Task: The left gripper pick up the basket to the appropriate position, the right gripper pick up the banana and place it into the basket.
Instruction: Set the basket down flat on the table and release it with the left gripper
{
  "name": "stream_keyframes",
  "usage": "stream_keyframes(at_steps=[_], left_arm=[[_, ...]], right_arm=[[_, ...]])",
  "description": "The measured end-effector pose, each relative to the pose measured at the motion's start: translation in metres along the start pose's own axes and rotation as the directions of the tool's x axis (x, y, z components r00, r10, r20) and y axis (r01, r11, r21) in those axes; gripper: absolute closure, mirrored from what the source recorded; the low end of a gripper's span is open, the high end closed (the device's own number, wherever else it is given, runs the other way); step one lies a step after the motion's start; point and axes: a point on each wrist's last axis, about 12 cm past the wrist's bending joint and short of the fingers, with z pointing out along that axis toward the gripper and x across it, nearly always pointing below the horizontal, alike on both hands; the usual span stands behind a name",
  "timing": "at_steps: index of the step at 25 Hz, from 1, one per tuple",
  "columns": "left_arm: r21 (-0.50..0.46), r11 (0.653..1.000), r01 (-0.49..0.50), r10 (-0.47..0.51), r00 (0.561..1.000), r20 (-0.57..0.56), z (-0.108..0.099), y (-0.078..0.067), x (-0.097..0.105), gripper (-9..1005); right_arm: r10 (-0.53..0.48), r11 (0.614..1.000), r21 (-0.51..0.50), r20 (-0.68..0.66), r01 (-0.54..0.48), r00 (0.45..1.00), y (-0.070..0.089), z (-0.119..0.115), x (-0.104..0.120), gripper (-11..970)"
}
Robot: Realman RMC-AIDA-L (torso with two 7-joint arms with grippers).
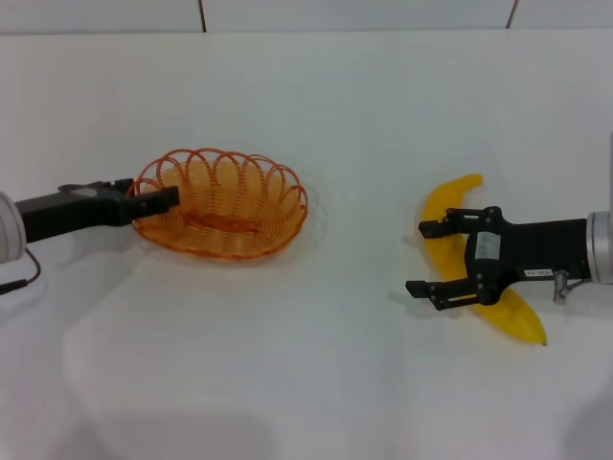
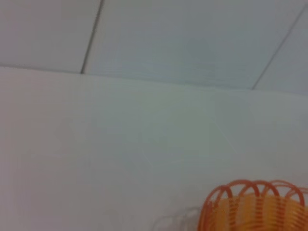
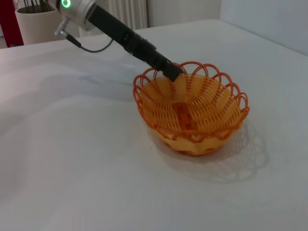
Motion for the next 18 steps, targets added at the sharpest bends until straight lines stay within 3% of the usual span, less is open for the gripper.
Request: stream_keyframes(at_steps=[12, 18], left_arm=[[-0.06, 0.988, -0.145, 0.147, 0.989, 0.029, -0.025, -0.027, -0.015, 136], [-0.075, 0.96, -0.269, 0.274, 0.959, 0.068, -0.042, -0.053, -0.02, 138]], right_arm=[[0.0, 1.0, 0.0, 0.0, 0.0, 1.0, 0.0, 0.0, 0.0, 155], [0.001, 1.0, -0.001, 0.001, -0.001, 1.0, 0.0, 0.0, 0.0, 157]])
